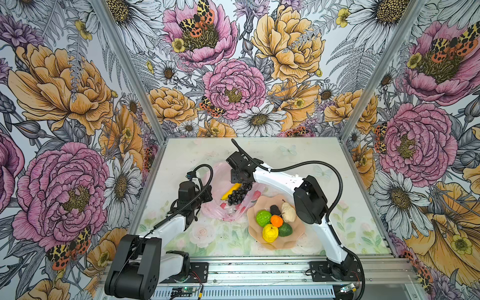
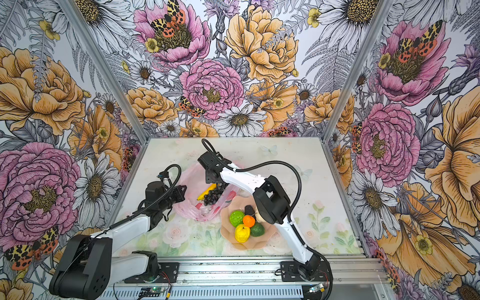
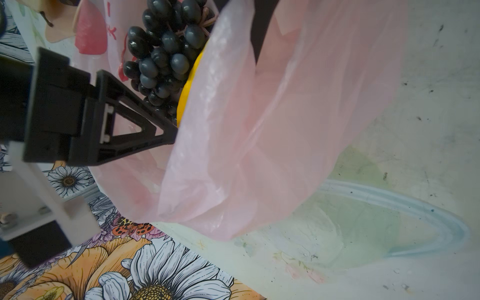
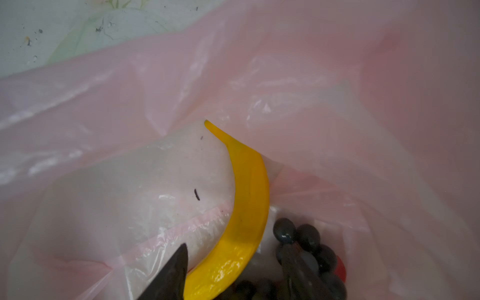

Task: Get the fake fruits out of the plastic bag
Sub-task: 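Raise the right gripper and move it back over the bag, then lower the right gripper into the bag and grasp the yellow banana, then lift the yellow banana out of the bag and carry it over the bowl, then lower the yellow banana into the bowl beside the pear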

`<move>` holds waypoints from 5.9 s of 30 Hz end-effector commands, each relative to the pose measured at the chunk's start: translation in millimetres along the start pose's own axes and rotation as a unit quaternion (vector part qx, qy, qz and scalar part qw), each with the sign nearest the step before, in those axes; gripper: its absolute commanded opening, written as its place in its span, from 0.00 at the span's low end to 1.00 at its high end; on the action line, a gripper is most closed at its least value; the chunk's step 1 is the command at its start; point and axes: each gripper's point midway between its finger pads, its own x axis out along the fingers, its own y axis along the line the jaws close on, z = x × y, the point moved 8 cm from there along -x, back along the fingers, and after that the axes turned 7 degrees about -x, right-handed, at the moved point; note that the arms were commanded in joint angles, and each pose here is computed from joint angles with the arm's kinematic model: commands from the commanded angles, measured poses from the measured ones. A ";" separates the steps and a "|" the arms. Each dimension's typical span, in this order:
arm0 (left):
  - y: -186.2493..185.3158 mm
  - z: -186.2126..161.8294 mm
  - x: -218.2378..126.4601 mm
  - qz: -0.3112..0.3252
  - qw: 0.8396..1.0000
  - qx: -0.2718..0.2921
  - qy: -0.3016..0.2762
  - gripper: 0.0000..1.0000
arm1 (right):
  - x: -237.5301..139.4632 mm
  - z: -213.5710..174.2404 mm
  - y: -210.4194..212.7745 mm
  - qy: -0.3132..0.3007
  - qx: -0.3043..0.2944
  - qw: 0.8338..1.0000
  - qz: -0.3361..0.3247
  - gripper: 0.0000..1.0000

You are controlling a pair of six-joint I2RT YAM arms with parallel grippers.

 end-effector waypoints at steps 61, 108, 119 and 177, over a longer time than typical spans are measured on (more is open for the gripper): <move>-3.3 3.3 -0.8 -0.004 1.000 0.010 -0.008 0.00 | -47.5 3.7 19.5 -0.041 0.007 0.997 0.066 0.25; -2.9 2.4 1.0 -0.008 1.000 0.007 -0.002 0.00 | -229.1 -206.2 -176.0 0.010 0.216 0.974 -0.069 0.21; -3.0 2.6 1.1 -0.008 1.000 0.007 -0.003 0.00 | -223.7 -236.0 -171.2 0.031 0.246 0.964 -0.093 0.20; -2.4 2.3 0.5 -0.014 1.000 0.002 -0.001 0.00 | -184.8 -252.4 -153.7 0.048 0.281 0.951 -0.120 0.45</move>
